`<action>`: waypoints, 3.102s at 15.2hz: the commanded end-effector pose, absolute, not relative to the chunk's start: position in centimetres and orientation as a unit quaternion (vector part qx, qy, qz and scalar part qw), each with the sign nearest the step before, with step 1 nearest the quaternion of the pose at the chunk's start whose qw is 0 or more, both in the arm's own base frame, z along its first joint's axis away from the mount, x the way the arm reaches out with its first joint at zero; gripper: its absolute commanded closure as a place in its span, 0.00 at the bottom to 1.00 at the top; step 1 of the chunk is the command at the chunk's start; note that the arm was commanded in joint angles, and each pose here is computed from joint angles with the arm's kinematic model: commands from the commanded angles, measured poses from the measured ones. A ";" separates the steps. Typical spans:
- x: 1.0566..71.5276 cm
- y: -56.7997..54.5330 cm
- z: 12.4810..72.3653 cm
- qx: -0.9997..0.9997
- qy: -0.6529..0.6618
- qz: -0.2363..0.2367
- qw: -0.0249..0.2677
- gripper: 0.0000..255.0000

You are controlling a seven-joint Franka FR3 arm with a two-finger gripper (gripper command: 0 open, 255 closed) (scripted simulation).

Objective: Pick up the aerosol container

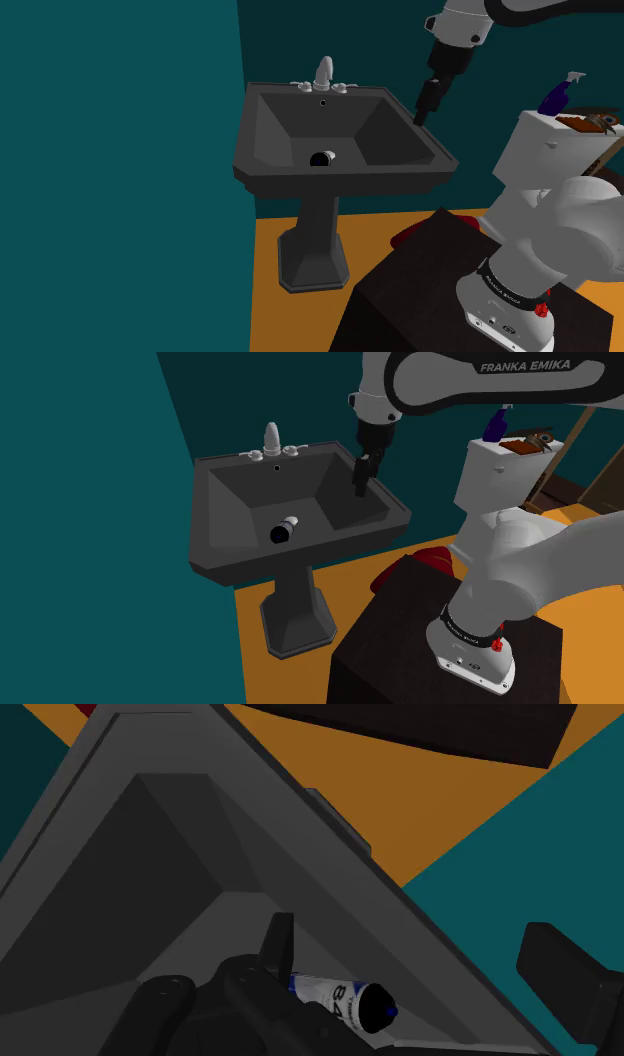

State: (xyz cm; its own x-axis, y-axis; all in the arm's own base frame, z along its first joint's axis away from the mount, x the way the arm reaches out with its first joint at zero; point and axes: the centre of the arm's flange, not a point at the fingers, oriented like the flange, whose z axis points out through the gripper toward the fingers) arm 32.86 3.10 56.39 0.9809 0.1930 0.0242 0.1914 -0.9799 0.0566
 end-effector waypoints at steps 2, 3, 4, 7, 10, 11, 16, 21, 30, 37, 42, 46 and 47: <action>34.3 3.4 55.8 0.996 0.083 0.005 0.023 0.00; 35.7 3.8 55.3 0.997 0.070 -0.005 0.019 0.00; 37.2 4.0 54.7 0.998 0.056 -0.015 0.016 0.00; 41.4 4.7 52.7 0.999 0.015 -0.044 0.004 0.00; 45.6 5.0 50.5 0.997 -0.026 -0.074 -0.007 0.00; 47.0 5.0 49.8 0.996 -0.039 -0.083 -0.011 0.00; 53.6 4.7 45.4 0.985 -0.107 -0.132 -0.030 0.00; 59.6 3.6 40.5 0.967 -0.174 -0.179 -0.049 0.00; 68.7 0.3 30.1 0.917 -0.291 -0.260 -0.082 0.00; 69.7 -0.3 25.8 0.908 -0.307 -0.272 -0.087 0.00; 69.8 -0.4 24.4 0.908 -0.307 -0.272 -0.087 1.00; 69.8 -0.3 24.3 0.908 -0.307 -0.272 -0.087 1.00; 69.7 -0.4 24.3 0.908 -0.307 -0.272 -0.087 1.00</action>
